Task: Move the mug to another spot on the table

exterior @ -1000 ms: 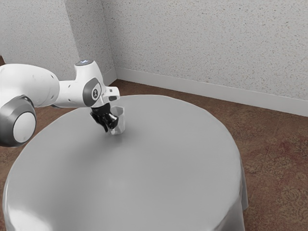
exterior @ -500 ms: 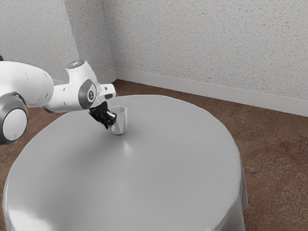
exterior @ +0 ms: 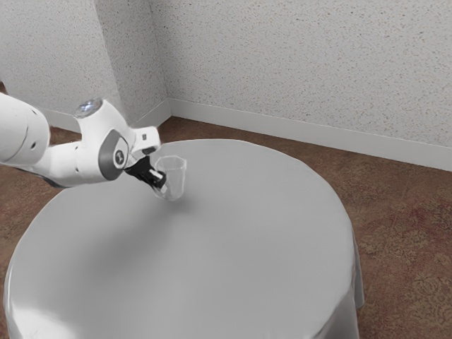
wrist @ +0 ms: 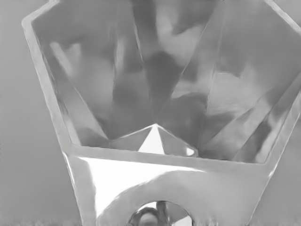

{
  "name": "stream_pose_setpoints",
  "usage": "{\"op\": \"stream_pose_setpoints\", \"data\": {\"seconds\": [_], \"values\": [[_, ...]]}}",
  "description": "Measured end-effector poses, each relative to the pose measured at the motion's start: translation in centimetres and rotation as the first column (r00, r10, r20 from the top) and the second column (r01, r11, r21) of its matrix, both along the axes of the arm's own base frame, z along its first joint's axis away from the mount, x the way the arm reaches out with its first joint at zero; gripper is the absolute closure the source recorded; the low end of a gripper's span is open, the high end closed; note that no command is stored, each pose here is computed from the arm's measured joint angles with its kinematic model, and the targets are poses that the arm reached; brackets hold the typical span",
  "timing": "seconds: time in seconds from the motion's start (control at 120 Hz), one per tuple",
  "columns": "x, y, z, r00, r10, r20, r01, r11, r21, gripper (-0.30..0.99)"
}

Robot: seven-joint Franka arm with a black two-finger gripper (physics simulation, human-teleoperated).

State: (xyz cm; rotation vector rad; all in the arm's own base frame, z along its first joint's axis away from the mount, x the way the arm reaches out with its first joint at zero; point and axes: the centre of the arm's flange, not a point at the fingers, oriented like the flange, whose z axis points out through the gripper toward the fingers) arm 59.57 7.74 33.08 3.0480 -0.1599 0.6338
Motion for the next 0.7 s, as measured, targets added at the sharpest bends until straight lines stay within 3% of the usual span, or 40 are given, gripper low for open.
{"op": "stream_pose_setpoints", "data": {"seconds": [0.325,0.7], "values": [[-6.5,-3.0,-1.0,0.996,-0.053,0.075,0.050,0.998,0.037,0.66],[-10.0,-4.5,-3.6,0.991,-0.083,0.102,0.074,0.994,0.084,0.66]]}}
